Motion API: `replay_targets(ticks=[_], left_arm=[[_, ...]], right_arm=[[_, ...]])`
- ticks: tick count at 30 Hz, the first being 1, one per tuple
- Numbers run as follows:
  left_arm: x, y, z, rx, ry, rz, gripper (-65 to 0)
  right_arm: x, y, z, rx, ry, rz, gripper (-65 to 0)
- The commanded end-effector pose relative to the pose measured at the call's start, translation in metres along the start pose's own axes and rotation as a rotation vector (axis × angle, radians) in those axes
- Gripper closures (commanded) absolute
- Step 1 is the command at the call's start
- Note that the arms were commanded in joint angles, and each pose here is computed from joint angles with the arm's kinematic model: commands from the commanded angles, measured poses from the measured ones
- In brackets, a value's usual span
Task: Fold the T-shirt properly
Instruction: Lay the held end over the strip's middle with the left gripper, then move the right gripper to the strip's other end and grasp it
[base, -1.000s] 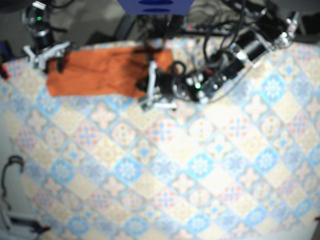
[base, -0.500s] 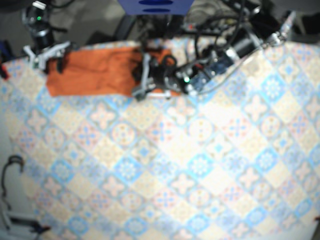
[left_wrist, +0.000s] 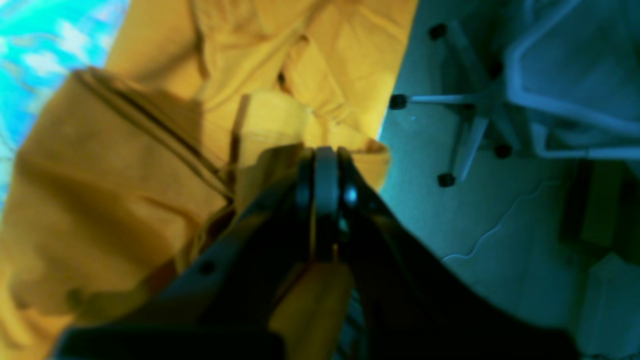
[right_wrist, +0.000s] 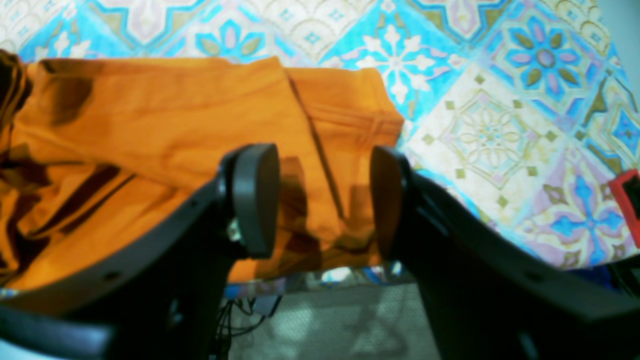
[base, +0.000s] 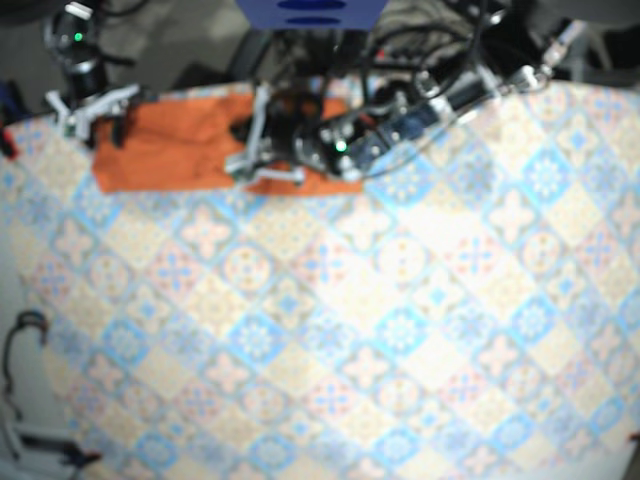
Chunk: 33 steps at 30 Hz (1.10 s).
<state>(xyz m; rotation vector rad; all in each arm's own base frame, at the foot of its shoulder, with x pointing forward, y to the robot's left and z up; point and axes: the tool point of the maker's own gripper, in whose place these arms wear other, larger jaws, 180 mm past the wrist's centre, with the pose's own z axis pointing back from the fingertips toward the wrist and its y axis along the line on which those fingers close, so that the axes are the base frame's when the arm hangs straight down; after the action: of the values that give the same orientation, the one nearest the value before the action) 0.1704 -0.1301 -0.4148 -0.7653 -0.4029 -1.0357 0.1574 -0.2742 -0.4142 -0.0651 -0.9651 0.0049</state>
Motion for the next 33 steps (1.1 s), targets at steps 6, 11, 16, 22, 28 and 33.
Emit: replay_targets(ticks=[6, 11, 16, 22, 28, 33], left_arm=[[0.050, 0.028, 0.057, 0.091, -0.173, -0.069, -4.2], [0.040, 0.071, 0.093, 0.211, -0.185, -0.030, -15.8], [0.019, 0.089, 0.108, 0.263, -0.150, -0.005, -20.0], [0.007, 0.094, 0.115, 0.266, -0.134, 0.020, -20.8], [0.006, 0.093, 0.116, 0.259, -0.136, 0.032, -20.8], [0.006, 0.094, 0.115, 0.260, -0.135, 0.033, -20.8]], right_arm=[[0.031, -0.026, -0.003, -0.073, -0.095, -0.015, -28.9], [0.039, -0.031, -0.015, -0.082, -0.076, -0.052, -29.0], [0.043, -0.043, -0.033, -0.065, -0.008, -0.107, -33.2], [0.035, -0.071, -0.028, -0.061, 0.044, -0.244, -40.8], [0.027, -0.093, -0.027, -0.009, 0.063, -0.383, -40.9], [0.005, -0.098, -0.023, -0.006, 0.136, -0.408, -44.6]])
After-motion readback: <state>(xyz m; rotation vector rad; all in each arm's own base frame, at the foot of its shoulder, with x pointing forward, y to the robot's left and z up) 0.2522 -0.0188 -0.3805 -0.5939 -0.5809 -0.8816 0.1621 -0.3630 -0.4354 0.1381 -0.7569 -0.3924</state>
